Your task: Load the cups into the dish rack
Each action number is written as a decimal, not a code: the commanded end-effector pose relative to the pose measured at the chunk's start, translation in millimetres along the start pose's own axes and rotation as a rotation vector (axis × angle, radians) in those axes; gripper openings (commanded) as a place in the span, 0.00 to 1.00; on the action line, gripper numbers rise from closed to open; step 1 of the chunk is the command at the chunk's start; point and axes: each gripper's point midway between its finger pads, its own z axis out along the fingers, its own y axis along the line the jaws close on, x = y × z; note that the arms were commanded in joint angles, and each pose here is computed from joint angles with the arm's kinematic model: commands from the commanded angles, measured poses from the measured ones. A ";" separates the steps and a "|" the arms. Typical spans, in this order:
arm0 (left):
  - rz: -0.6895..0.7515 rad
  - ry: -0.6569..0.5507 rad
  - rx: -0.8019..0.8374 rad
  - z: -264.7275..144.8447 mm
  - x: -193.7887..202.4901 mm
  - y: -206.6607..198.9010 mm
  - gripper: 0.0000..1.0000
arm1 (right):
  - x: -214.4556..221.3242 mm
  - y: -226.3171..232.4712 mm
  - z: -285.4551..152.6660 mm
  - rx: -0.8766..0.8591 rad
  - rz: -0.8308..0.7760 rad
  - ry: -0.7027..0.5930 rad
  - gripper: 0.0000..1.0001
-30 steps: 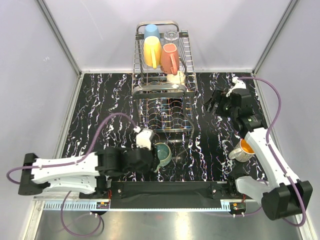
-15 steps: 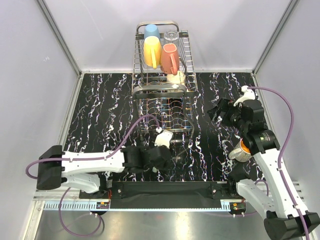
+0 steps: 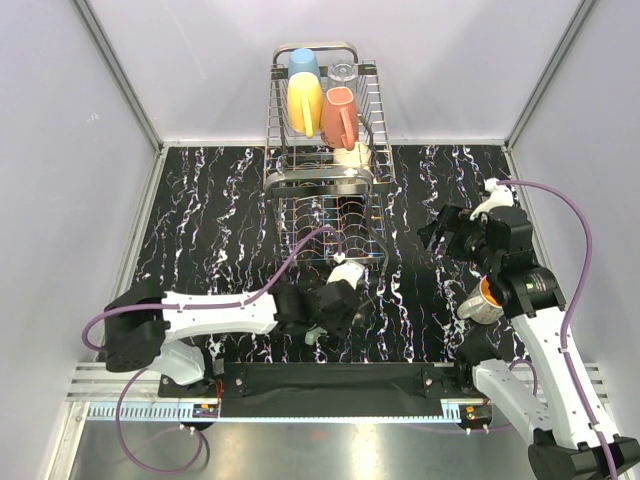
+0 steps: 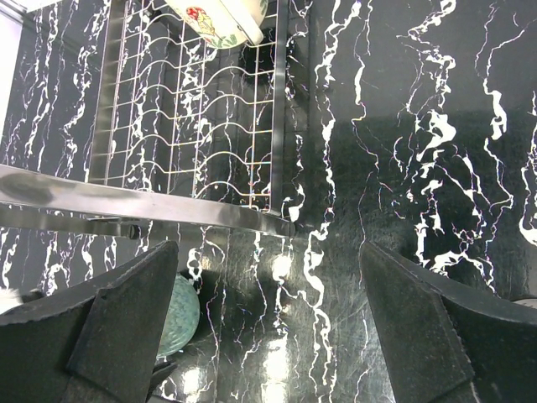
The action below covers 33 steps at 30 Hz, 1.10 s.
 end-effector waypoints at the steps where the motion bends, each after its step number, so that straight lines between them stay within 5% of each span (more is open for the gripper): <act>1: 0.005 -0.019 0.040 2.5 -17.2 -13.0 0.63 | -8.2 -0.3 -7.9 0.008 -0.007 -0.036 0.97; 13: -0.019 0.049 0.023 20.0 0.2 -13.0 0.54 | -19.0 2.5 -26.0 0.004 -0.021 -0.087 0.98; 19: -0.026 0.061 0.034 21.7 0.5 -18.0 0.36 | -18.0 3.4 -35.6 -0.002 -0.017 -0.097 0.98; 26: -0.036 0.034 0.089 1.1 -19.2 -38.0 0.01 | -12.8 10.4 -52.9 -0.035 -0.002 -0.084 0.99; 33: -0.093 -0.068 0.256 -51.8 -64.1 -69.4 0.00 | -10.7 32.1 -75.7 -0.129 0.021 -0.038 1.00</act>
